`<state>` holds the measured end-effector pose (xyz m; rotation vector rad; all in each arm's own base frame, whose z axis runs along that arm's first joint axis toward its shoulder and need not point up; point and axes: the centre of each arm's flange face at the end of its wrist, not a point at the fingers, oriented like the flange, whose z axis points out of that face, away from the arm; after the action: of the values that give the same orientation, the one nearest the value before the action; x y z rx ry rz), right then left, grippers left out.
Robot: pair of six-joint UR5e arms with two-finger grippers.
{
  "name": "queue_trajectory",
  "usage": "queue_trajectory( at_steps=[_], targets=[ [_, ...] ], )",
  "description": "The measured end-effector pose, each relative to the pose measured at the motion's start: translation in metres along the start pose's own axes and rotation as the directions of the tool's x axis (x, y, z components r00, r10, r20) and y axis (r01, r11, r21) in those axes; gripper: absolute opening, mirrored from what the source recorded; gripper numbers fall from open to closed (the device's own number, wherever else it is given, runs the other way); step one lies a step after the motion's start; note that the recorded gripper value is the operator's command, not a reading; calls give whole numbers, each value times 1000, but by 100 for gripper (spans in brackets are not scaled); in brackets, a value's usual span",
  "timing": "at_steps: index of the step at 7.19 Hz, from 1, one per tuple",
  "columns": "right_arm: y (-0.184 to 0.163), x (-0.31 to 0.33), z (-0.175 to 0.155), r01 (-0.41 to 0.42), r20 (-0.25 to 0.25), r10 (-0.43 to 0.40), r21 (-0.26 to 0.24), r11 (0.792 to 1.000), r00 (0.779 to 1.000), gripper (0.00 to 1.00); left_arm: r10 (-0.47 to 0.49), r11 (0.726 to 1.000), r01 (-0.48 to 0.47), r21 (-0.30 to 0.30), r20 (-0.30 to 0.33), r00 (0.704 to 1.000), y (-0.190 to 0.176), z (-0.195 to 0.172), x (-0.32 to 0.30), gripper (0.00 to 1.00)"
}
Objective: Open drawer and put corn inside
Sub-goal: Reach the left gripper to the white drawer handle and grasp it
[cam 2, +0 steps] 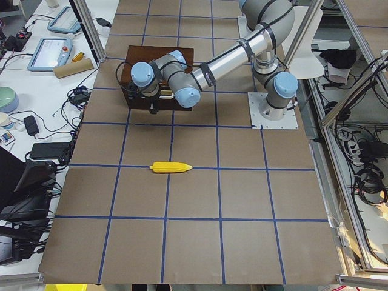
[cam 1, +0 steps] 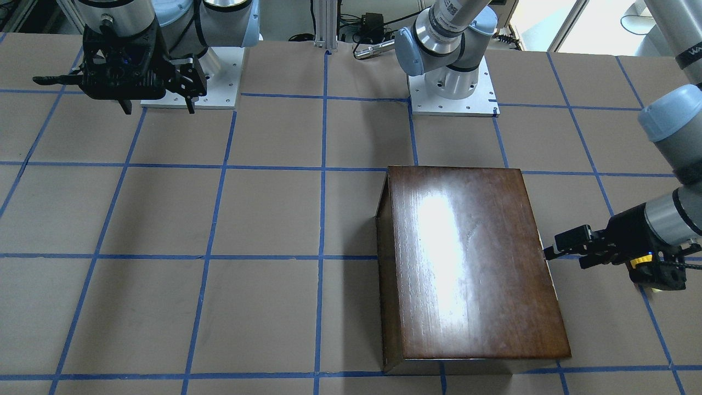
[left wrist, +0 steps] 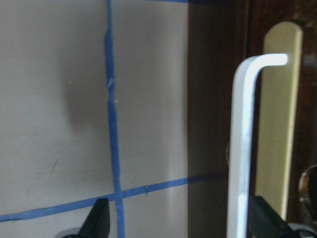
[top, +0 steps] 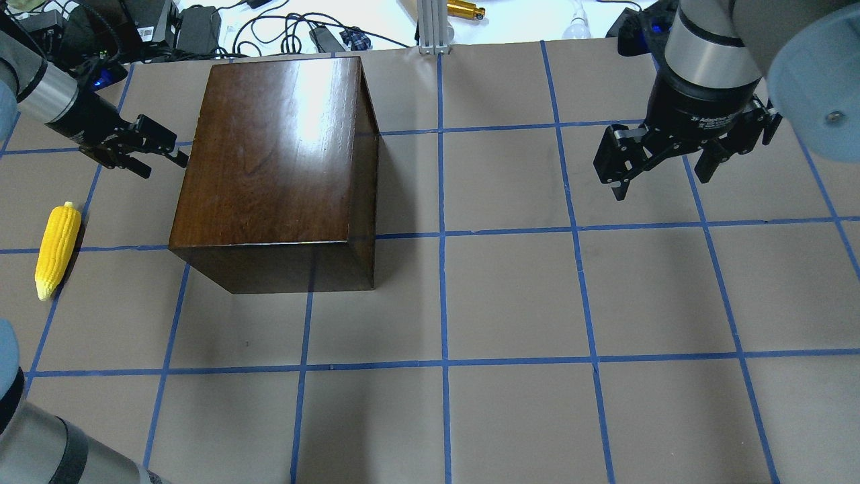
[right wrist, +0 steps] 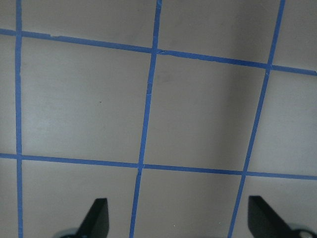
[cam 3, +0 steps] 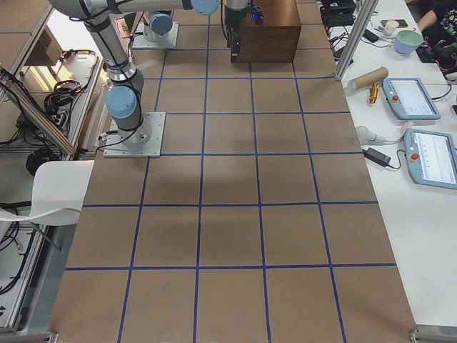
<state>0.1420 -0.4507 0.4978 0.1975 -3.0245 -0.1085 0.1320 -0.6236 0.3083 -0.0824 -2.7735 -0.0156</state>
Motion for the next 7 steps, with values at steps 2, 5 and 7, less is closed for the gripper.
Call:
queue_trajectory(
  at_steps=[2,5,7],
  targets=[
    [0,0,0,1,0,-1,1,1000,1000,100,1,1000,-1,-10,-9,1000,-1,7,-3,100],
    [0,0,0,1,0,-1,0,1000,1000,100,-12,999,11,-36,-24,1000,-5,25,-10,100],
    [0,0,0,0,0,0,0,1000,1000,100,-20,999,18,-50,-31,999,-8,37,-17,100]
  ],
)
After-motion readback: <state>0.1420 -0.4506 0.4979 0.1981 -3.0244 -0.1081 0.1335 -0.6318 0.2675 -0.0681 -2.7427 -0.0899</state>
